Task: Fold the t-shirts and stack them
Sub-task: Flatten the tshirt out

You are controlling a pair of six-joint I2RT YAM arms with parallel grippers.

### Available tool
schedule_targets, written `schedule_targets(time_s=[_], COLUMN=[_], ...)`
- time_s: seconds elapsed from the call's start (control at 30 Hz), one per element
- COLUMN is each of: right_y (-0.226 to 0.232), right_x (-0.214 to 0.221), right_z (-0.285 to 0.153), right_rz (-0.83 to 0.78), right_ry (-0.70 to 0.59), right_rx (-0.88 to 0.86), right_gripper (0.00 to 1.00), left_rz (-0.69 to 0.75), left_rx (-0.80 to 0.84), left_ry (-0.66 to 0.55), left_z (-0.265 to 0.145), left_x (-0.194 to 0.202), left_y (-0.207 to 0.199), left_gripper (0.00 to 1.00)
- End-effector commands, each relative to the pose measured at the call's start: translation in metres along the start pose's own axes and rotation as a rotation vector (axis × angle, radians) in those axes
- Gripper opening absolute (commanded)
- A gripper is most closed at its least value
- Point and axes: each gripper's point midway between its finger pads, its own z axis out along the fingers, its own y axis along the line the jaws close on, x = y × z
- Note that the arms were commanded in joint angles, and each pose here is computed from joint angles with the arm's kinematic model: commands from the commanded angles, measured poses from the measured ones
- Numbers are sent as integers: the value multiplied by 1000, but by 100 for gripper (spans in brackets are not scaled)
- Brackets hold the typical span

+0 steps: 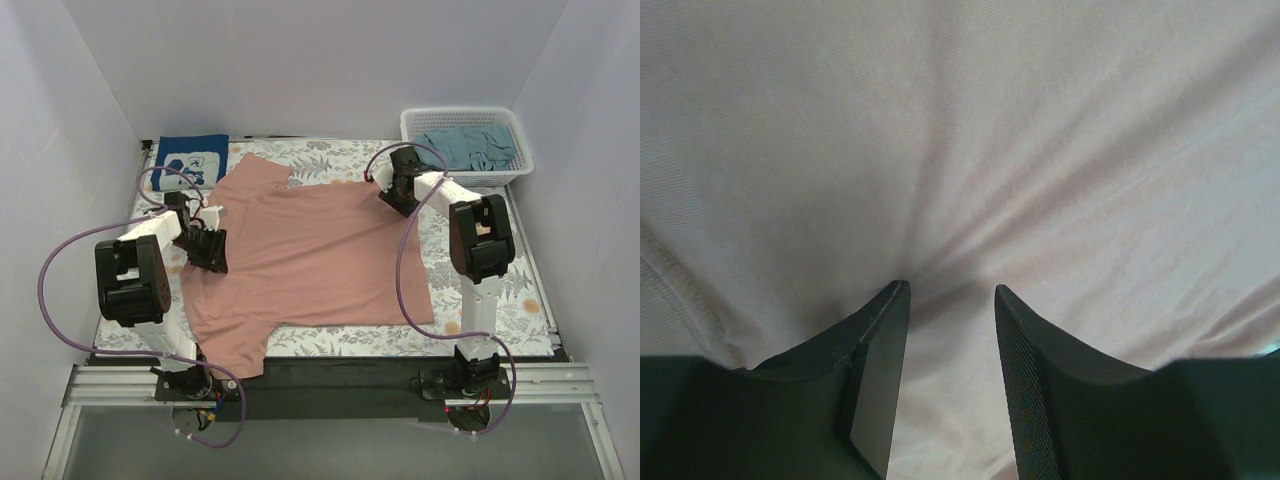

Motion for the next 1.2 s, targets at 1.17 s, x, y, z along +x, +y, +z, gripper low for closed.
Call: schedule_targets(time_s=[1.17], right_y=[251], right_x=[182], right_z=[-144], right_rz=[-205], right_ry=[208], right_rx=[-660], right_gripper=[45], left_rz=[180], left_rx=[-84], left_ry=[182], left_z=[-23], left_x=[105], left_y=[-3], left_gripper=[40])
